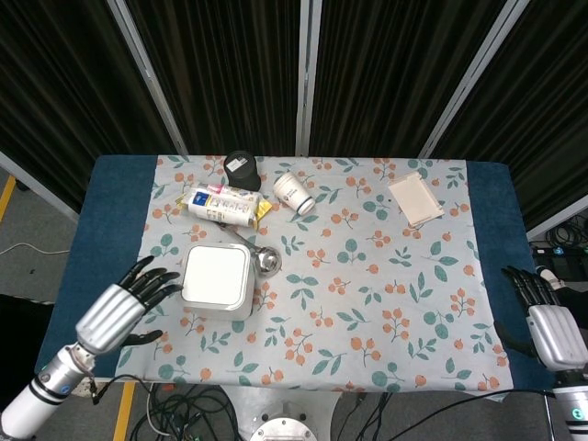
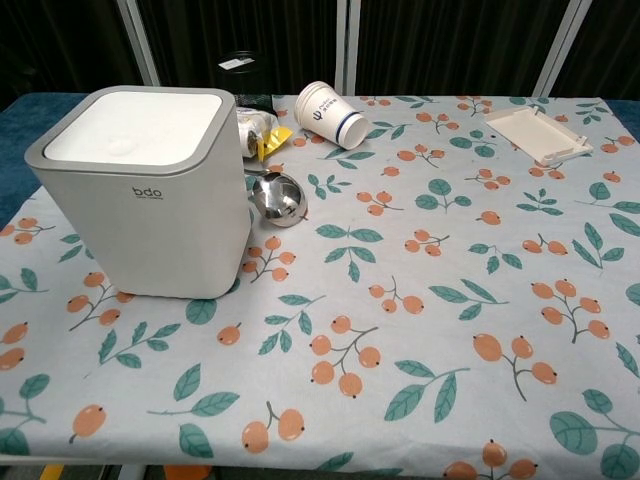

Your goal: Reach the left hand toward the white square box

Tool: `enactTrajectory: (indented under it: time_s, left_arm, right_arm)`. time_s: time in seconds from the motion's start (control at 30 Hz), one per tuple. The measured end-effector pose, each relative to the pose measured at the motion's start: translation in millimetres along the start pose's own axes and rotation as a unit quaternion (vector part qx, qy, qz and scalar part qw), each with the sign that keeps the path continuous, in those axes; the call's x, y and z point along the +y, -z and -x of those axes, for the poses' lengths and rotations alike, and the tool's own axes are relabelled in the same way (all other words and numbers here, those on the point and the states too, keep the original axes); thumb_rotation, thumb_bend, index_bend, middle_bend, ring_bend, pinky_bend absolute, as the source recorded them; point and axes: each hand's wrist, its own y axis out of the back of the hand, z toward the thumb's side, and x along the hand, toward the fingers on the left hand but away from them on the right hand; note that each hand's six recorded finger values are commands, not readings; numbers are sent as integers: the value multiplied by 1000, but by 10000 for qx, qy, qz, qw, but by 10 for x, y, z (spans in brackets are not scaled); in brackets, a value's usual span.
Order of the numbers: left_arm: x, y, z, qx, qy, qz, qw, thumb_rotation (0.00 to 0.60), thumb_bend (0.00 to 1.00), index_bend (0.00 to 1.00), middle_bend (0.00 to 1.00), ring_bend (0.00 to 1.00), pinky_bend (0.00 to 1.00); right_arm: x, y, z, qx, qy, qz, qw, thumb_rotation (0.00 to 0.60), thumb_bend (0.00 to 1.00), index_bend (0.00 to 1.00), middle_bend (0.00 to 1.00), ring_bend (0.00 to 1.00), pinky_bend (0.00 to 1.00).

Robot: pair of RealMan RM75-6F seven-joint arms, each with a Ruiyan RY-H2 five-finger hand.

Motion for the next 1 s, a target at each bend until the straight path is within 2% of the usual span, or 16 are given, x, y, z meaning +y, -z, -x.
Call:
enactTrajectory:
  time_s: [0.1, 0.2, 0.33, 0.57, 0.67, 0.73, 0.83, 1.0]
  left_arm:
    - [-62, -95, -130, -255, 225, -87, 9994, 600, 0, 210, 144, 143, 44]
    - [-86, -162, -237, -396, 271, -117, 9988, 600, 0, 206, 139, 142, 44]
    - [-139, -171, -287, -430, 413, -276, 9978, 600, 0, 184, 130, 142, 44]
    - [-330, -163, -328, -359, 1000, -576, 9927, 600, 0, 183, 130, 142, 45]
    - [-358, -167, -344, -286, 1145, -622, 9911, 600, 0, 175, 130, 142, 45]
    - [-333, -179, -351, -270, 1117, -611, 9915, 600, 0, 160, 127, 142, 46]
    - [-243, -175, -349, -226, 892, -593, 9940, 600, 0, 144, 103, 126, 47]
    - [48, -122, -271, -53, 114, -500, 9987, 600, 0, 120, 61, 97, 51]
  right_arm:
    - [-9, 5, 7, -1, -18, 11, 10000, 600, 296, 17, 36, 0, 0]
    - [-12, 5, 20, 14, -26, 16, 10000, 600, 296, 17, 36, 0, 0]
    - [-9, 11, 27, 14, -14, 24, 10000, 600, 295, 17, 35, 0, 0]
    - [-20, 25, 26, -4, -26, 39, 10000, 600, 296, 17, 35, 0, 0]
    - [-13, 22, 22, 6, -13, 37, 10000, 600, 296, 17, 35, 0, 0]
    - [-8, 23, 20, 5, -1, 39, 10000, 600, 296, 17, 35, 0, 0]
    - [0, 22, 14, 11, 16, 40, 10000, 600, 296, 17, 35, 0, 0]
    - [21, 24, -2, 20, 61, 42, 10000, 600, 295, 17, 35, 0, 0]
